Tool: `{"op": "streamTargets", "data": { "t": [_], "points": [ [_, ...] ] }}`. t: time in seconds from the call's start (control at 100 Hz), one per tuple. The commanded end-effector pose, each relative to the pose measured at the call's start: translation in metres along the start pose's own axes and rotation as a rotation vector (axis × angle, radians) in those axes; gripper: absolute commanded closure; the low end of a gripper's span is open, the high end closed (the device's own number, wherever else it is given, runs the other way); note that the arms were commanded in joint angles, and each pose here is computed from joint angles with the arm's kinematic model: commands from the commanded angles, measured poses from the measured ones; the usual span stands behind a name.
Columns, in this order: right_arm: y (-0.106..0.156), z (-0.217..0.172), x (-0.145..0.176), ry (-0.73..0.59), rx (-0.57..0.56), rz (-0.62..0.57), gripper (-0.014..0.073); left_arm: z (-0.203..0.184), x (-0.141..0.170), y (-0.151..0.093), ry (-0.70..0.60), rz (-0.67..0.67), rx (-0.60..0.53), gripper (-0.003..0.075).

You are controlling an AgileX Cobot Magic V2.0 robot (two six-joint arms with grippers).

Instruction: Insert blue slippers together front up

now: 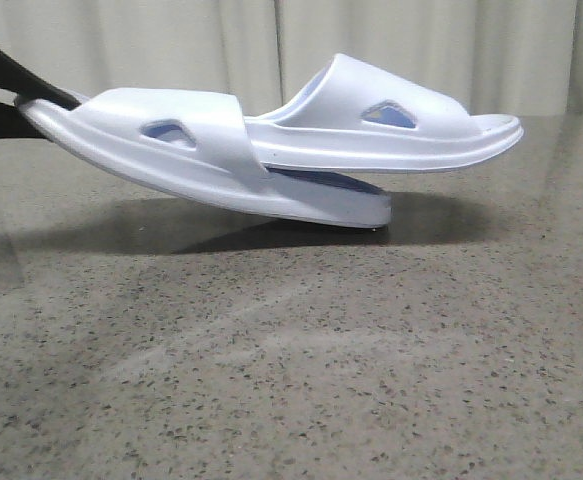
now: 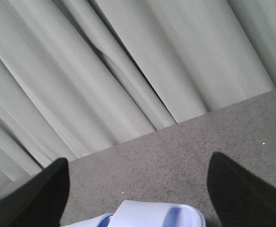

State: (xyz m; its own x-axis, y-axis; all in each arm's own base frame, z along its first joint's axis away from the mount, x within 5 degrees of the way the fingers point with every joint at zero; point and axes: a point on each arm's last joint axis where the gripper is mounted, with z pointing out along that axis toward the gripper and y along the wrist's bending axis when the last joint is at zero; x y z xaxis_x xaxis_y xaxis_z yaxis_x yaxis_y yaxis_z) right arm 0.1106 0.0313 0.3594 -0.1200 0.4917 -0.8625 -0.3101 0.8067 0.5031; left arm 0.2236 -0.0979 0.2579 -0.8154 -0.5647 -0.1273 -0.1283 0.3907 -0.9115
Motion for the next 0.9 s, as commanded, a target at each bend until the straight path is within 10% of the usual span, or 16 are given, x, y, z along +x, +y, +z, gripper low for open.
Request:
{"op": "streamTargets", "data": {
  "t": [0.0,0.25,0.61,0.89],
  "points": [
    [0.006,-0.002,-0.010,-0.036,-0.013,-0.020,0.0075,0.000,0.000,-0.016,0.027,-0.006,0.085,0.0704],
    [0.006,-0.002,-0.010,-0.035,-0.015,-0.020,0.0075,0.001,-0.001,-0.014,0.024,0.039,0.079,0.0679],
    [0.006,-0.002,-0.010,-0.034,-0.015,-0.020,0.0075,0.001,-0.005,-0.011,-0.024,0.108,0.045,0.0354],
    [0.006,-0.002,-0.010,-0.034,-0.015,-0.020,0.0075,-0.001,-0.019,-0.004,-0.179,0.252,-0.070,0.0346]
  ]
}}
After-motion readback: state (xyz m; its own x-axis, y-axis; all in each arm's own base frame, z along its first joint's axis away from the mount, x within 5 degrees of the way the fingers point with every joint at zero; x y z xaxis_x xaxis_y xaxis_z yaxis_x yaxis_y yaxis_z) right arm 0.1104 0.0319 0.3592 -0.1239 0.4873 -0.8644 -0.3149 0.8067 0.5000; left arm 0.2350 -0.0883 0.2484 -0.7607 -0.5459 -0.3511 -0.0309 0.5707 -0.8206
